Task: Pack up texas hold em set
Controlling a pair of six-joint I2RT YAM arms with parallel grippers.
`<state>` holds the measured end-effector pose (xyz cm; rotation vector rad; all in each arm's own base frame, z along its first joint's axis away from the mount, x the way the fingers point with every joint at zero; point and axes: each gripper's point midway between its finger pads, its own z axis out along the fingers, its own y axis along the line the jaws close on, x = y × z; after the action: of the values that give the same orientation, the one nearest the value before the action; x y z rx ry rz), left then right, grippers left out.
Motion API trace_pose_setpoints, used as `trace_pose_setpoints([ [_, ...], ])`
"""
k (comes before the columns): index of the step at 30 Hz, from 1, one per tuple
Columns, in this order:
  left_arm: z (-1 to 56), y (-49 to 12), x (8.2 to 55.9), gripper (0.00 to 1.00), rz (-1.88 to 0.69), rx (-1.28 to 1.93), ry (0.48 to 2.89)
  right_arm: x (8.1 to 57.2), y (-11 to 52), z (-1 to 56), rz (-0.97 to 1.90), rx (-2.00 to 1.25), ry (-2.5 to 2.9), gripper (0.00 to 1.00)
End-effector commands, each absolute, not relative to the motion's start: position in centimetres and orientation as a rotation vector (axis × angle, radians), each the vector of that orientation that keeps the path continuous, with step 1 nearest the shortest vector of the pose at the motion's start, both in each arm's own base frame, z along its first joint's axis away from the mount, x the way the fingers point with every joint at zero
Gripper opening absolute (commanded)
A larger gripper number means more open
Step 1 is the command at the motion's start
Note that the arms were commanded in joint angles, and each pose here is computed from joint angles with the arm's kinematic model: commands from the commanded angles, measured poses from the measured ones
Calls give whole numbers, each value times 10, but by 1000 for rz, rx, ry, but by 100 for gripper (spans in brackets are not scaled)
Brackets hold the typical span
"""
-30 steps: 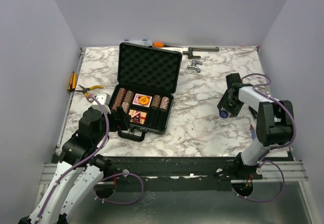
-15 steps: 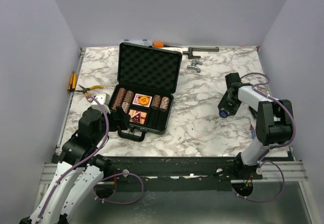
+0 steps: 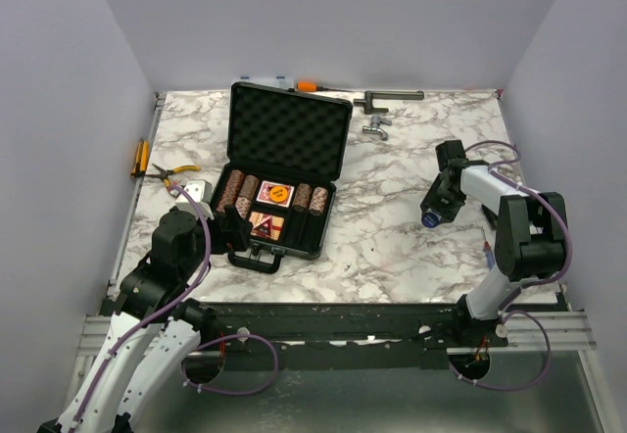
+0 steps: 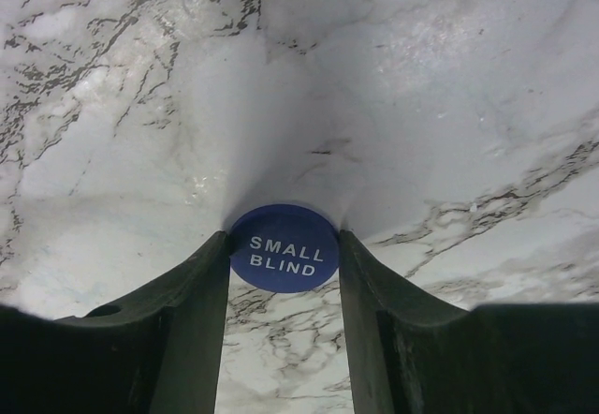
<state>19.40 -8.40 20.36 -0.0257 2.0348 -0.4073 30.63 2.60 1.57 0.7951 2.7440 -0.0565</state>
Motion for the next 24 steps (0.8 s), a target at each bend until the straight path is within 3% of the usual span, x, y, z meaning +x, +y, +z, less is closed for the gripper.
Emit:
trace_pose_setpoints([
  [1,203,-79,194,99,-382,-36,2034,301,46,20,72,791,2790,44],
  [24,204,-79,194,99,-384,-33,2031,303,64,46,247,788,2739,43],
])
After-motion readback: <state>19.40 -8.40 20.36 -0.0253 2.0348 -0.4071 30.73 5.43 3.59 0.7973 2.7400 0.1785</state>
